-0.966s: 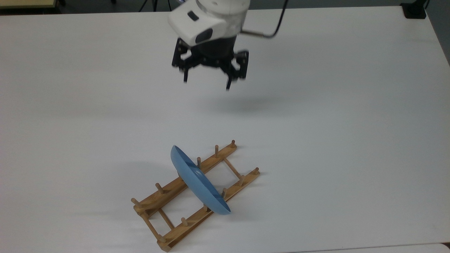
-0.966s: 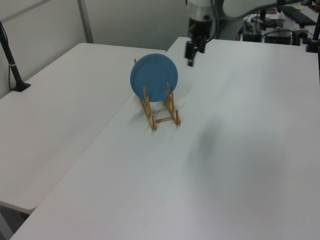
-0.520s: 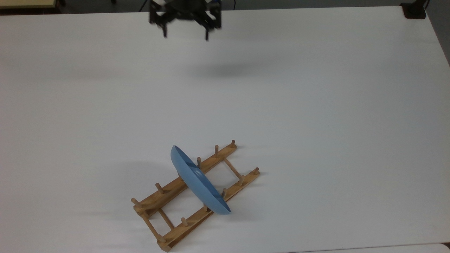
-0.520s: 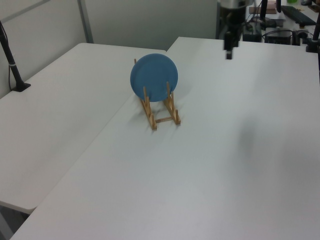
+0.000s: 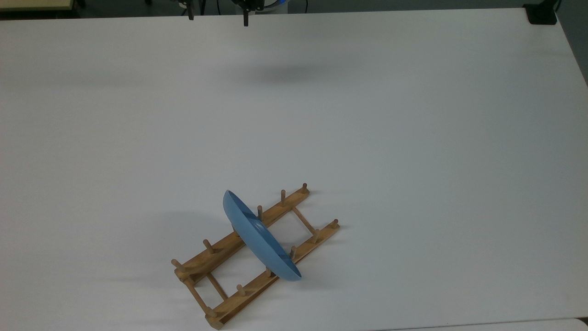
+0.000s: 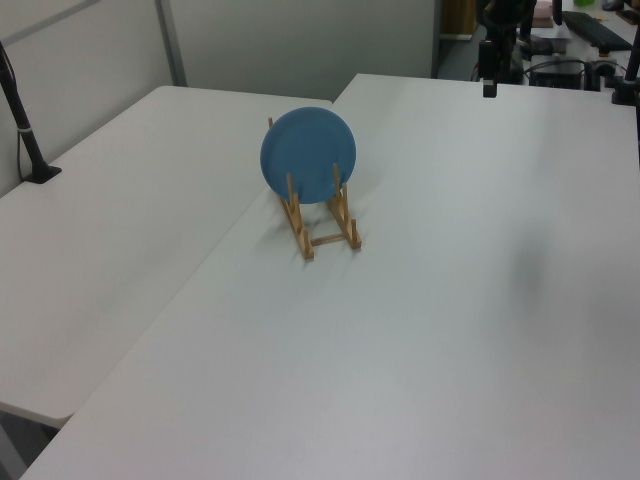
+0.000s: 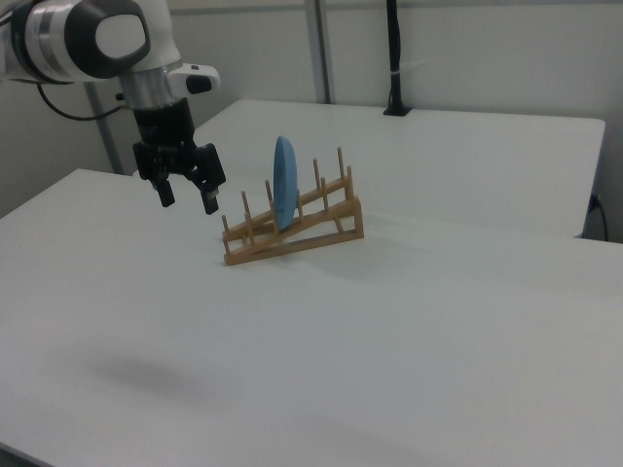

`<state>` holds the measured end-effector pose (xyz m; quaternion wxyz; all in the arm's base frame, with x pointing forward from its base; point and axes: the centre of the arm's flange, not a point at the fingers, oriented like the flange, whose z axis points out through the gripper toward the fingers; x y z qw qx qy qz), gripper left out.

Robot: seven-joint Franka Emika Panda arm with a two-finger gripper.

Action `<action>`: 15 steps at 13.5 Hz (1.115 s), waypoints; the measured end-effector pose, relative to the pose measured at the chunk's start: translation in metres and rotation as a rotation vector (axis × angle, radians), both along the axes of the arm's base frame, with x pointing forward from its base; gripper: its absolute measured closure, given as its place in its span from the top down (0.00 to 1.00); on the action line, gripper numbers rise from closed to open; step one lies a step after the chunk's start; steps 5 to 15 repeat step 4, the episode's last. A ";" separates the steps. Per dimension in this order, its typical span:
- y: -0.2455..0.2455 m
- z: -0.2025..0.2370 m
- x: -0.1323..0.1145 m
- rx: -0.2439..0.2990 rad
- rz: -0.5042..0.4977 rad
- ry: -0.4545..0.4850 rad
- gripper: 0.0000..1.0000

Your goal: Place plate in plate rack

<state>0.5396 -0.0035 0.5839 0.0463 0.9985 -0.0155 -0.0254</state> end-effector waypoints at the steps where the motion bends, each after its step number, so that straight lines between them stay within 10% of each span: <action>1: 0.000 0.000 0.000 0.000 0.000 0.000 1.00; 15: 0.001 -0.004 0.002 0.000 0.002 0.008 1.00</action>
